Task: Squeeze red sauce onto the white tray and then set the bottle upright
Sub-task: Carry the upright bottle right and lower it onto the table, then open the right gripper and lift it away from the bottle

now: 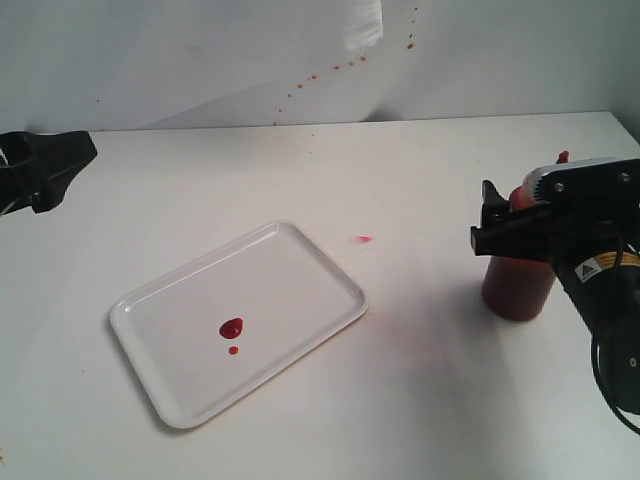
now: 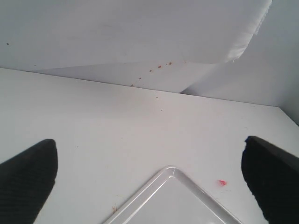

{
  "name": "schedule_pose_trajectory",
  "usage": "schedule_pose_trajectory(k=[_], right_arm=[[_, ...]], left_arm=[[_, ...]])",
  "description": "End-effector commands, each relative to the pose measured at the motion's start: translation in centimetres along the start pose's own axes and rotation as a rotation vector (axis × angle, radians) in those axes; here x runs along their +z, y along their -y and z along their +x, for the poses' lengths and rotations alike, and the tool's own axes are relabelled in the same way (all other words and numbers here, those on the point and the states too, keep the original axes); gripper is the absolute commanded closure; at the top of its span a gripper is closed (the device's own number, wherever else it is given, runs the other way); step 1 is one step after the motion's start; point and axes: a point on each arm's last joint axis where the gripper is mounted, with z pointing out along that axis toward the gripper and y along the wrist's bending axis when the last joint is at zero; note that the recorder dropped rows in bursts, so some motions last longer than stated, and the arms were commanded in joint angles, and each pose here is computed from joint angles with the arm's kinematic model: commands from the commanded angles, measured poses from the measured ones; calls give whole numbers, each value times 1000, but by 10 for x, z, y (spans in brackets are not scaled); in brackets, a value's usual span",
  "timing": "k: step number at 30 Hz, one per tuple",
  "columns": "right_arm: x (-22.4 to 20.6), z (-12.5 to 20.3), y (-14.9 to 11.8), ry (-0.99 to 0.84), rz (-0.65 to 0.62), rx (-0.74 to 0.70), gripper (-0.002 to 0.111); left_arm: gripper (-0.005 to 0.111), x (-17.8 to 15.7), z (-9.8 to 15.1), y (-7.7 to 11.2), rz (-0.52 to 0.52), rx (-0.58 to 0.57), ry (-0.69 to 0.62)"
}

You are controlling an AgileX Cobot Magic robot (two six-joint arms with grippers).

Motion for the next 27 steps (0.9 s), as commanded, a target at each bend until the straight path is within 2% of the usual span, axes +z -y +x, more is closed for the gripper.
schedule_pose_trajectory(k=[1, 8, 12, 15, 27], right_arm=[[-1, -5, -2, 25, -7, 7, 18], [-5, -5, 0, -65, -1, 30, 18], [-11, -11, 7, -125, 39, 41, 18], [-16, -19, 8, -149, 22, 68, 18], [-45, -62, 17, -87, -62, 113, 18]], left_arm=[[4, -1, -2, 1, 4, -7, 10], [4, -1, -2, 1, 4, -7, 10], [4, -1, -2, 1, 4, -7, 10], [4, -1, -2, 1, 4, -6, 10], [4, -1, -2, 0, 2, -6, 9]])
